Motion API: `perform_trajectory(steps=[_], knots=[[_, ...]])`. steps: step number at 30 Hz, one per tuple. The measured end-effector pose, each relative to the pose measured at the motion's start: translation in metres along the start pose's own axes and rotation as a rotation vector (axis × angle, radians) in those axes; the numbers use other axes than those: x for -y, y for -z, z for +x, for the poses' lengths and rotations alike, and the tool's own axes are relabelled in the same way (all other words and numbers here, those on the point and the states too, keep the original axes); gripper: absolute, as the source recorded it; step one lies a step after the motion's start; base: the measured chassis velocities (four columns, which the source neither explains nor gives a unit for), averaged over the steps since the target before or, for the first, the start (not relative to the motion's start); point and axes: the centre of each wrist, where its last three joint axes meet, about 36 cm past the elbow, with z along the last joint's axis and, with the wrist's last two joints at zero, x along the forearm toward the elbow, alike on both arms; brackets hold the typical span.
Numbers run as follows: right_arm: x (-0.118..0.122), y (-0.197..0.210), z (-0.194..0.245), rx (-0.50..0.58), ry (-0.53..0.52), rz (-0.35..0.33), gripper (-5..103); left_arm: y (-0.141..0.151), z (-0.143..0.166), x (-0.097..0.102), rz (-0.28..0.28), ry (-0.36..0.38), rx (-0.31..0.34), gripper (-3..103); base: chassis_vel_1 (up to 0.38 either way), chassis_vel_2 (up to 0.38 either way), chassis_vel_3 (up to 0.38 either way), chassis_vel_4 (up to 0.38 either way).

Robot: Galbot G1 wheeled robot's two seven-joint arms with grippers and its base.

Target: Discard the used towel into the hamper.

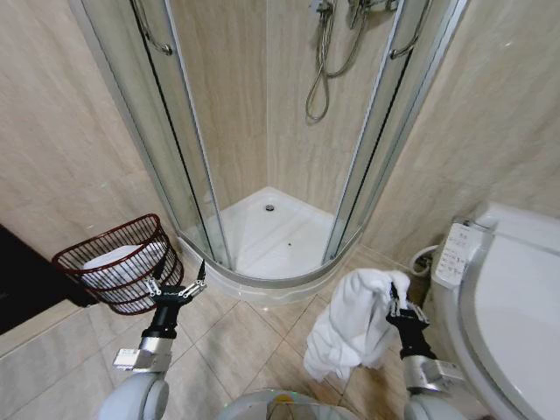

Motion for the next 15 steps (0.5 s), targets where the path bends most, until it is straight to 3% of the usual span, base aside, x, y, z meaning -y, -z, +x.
perform_trajectory(steps=[10, 15], knots=[[-0.0029, 0.007, -0.0064, 0.006, -0.006, 0.005, 12, 0.0002, -0.0013, -0.0006, -0.003, -0.008, -0.002, 100, 0.035, 0.037, 0.038, 0.04], [-0.0024, 0.005, -0.0077, 0.001, -0.002, 0.04, 12, -0.0054, -0.0011, -0.0017, -0.005, 0.006, 0.011, 100, 0.076, 0.076, 0.076, 0.077]])
